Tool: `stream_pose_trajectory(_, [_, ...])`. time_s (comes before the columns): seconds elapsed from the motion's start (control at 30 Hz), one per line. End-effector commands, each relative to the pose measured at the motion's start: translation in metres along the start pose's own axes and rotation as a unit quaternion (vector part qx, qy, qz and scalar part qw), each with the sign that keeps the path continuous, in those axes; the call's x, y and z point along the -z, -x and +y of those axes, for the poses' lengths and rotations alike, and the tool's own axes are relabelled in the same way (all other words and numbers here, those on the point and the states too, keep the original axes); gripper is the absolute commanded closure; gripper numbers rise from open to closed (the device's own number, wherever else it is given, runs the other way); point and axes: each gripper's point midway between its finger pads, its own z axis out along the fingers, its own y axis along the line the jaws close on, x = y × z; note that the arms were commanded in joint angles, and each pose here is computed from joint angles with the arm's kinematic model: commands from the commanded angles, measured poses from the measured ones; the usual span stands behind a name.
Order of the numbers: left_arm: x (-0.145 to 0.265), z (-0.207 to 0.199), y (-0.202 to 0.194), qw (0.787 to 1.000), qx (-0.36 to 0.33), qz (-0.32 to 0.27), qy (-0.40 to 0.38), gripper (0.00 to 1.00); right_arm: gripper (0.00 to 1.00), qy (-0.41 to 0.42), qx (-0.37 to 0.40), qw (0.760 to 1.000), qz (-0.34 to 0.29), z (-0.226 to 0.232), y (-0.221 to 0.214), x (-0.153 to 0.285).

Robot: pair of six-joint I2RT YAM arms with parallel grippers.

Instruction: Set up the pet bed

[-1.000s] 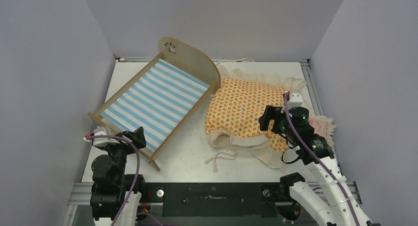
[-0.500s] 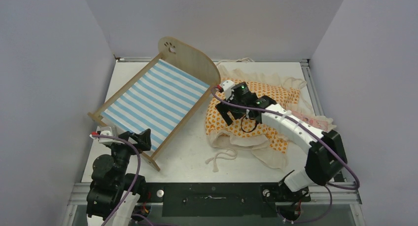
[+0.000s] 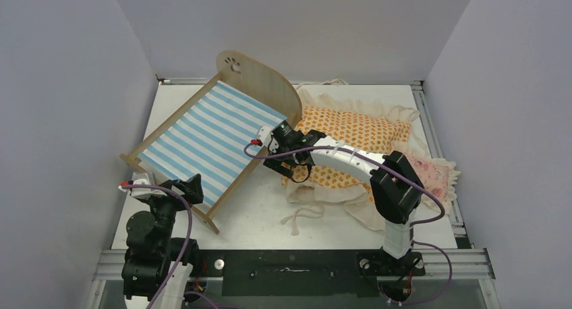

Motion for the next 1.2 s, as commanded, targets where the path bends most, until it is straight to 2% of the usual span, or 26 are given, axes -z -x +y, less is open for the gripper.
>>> stream_pose_trajectory(0.0, [0.013,-0.011,0.029,0.998,0.004,-0.061,-0.024,0.04,0.02,-0.011,0.031,0.999,0.037,-0.001,-0.025,-0.006])
stream_pose_trajectory(0.1, [0.016,-0.009,0.034,0.997,0.006,-0.072,-0.02,0.04,0.11,0.006,0.033,0.997,0.07,0.011,-0.056,-0.019])
stream_pose_trajectory(0.2, [0.019,-0.014,0.038,0.996,0.005,-0.08,-0.033,0.04,0.29,0.022,0.02,0.997,0.077,0.015,-0.071,-0.022])
stream_pose_trajectory(0.27, [0.017,-0.023,0.038,0.995,0.008,-0.079,-0.055,0.04,0.52,0.025,0.009,0.997,0.068,0.015,-0.07,-0.018])
stream_pose_trajectory(0.3, [0.016,-0.029,0.038,0.995,0.016,-0.074,-0.071,0.04,0.68,0.022,0.005,0.998,0.06,0.013,-0.066,-0.014])
stream_pose_trajectory(0.37, [0.01,-0.043,0.037,0.993,0.031,-0.058,-0.101,0.04,0.93,0.015,-0.002,0.999,0.036,0.006,-0.053,-0.001])
stream_pose_trajectory(0.57, [-0.018,-0.076,0.03,0.985,0.043,0.01,-0.169,0.04,0.95,-0.011,-0.033,0.995,-0.088,-0.033,0.011,0.07])
stream_pose_trajectory(0.7, [-0.03,-0.092,0.036,0.977,0.027,0.006,-0.211,0.04,0.95,-0.018,-0.041,0.984,-0.175,-0.053,0.052,0.124])
stream_pose_trajectory(0.8, [-0.042,-0.102,0.037,0.971,0.014,0.002,-0.238,0.04,0.95,-0.011,-0.039,0.968,-0.248,-0.061,0.084,0.166])
stream_pose_trajectory(0.97, [-0.057,-0.132,0.037,0.949,-0.004,-0.01,-0.314,0.04,0.95,0.024,-0.024,0.932,-0.362,-0.059,0.124,0.23])
stream_pose_trajectory(1.17, [-0.074,-0.173,0.024,0.925,-0.019,0.014,-0.378,0.04,0.95,0.079,-0.005,0.893,-0.444,-0.043,0.146,0.272])
